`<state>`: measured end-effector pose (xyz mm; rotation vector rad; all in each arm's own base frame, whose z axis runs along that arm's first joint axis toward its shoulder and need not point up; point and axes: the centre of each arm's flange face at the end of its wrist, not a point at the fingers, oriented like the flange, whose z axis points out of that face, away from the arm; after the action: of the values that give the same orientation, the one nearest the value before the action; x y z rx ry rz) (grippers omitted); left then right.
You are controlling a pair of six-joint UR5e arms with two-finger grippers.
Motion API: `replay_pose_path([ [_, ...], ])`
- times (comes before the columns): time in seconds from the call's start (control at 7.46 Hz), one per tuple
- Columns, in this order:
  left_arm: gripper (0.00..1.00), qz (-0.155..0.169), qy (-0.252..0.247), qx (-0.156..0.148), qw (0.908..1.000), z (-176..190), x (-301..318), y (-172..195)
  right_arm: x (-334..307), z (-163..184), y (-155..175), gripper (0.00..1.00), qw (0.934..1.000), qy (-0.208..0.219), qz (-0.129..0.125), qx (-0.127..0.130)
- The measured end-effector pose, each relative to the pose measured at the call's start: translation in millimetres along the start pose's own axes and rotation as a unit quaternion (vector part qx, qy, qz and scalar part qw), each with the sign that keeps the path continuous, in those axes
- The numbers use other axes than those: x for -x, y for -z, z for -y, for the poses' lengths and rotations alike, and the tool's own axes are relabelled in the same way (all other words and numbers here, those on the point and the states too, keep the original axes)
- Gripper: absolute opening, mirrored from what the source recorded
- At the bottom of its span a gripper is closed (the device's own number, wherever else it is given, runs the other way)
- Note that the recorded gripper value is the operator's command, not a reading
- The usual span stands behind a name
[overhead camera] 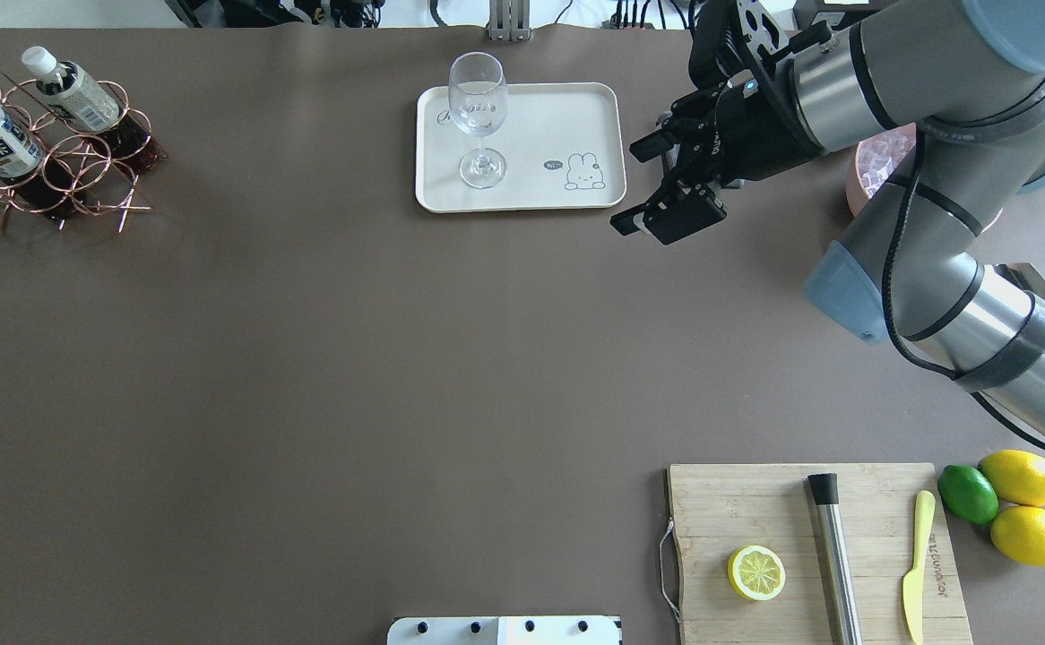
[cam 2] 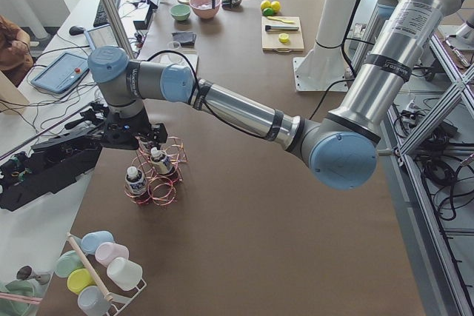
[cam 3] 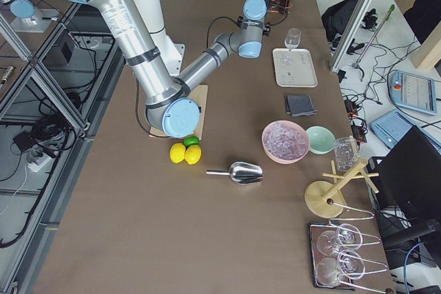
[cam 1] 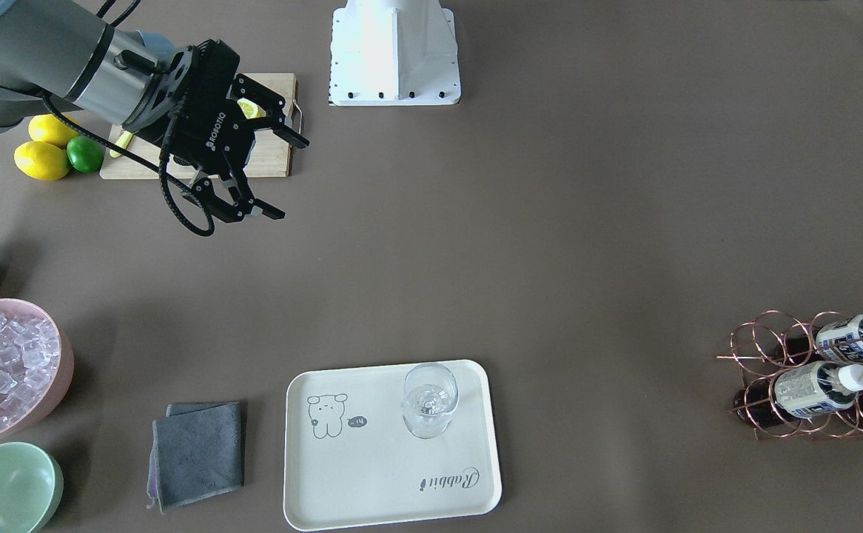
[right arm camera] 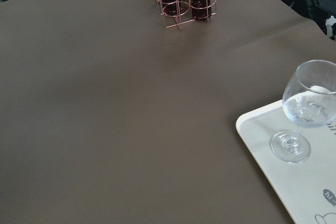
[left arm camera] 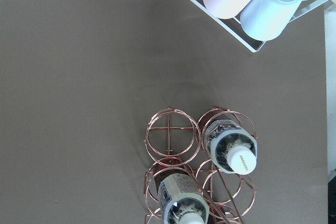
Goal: Take tea from basket to plate
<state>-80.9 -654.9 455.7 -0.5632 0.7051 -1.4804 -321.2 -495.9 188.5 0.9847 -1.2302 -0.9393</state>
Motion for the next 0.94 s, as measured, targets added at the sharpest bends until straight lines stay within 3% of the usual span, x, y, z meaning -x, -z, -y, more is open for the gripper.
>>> replay_pose_path([
  [0.54, 0.97, 0.008, 0.004, -0.010, 0.9999, -48, -22, -22, -6, -47, -1, 1.00, 0.9995, 0.020, -0.004, -0.023],
  [0.94, 0.97, -0.001, 0.020, -0.012, 0.9997, -54, -29, -34, -10, -81, 9, 1.00, 0.9982, 0.034, -0.015, -0.047],
])
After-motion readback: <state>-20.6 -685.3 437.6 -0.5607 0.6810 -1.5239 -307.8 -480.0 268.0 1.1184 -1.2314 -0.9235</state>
